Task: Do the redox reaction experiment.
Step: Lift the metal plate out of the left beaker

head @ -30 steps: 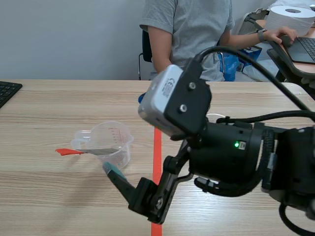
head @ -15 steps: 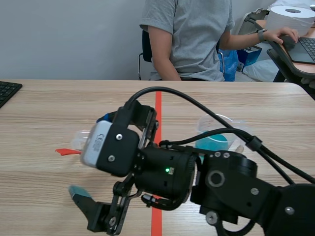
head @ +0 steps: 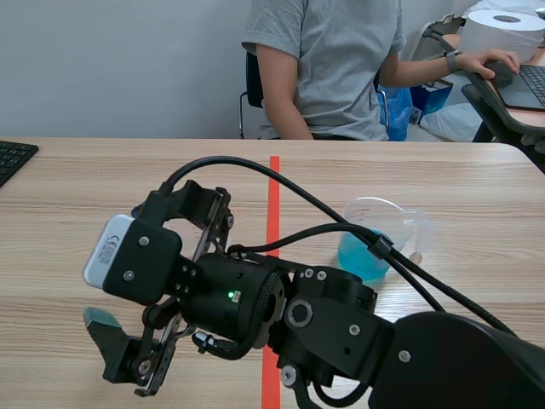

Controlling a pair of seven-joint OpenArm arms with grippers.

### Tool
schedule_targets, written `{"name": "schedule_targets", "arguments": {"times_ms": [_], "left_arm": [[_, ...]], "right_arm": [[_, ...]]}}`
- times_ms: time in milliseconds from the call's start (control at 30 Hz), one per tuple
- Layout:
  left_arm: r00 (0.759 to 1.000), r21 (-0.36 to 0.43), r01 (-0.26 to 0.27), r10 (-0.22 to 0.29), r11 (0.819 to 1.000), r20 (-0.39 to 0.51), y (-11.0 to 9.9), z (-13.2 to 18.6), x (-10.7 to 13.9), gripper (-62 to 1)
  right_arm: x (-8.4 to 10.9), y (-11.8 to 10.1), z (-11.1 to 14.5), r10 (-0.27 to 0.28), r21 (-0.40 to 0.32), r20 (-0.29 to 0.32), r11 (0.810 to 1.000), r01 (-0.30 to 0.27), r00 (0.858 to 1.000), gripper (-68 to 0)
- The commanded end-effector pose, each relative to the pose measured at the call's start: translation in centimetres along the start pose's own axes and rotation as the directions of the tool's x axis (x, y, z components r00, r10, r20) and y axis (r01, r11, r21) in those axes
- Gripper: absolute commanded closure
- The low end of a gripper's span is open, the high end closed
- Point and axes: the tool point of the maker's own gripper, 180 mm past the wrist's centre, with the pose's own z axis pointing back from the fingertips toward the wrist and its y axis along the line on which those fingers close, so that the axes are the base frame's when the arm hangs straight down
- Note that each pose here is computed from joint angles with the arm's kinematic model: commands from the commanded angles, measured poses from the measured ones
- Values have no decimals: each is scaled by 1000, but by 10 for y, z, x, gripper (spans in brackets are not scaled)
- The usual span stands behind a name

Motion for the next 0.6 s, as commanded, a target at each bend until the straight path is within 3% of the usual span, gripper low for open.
{"name": "schedule_targets", "arguments": {"times_ms": [0,500,567], "left_arm": [[1000,0,-4,4,1000,22,0,2,5,-623],[1000,0,-4,4,1000,18,0,2,4,-622],[1000,0,-4,4,1000,18,0,2,4,-545]], "right_arm": [[11,-15,-2,21,-45,34,999,-20,999,-508],[12,-29,0,46,-121,31,992,-42,998,-235],[12,-29,1,48,-123,32,991,-44,998,-203]]}}
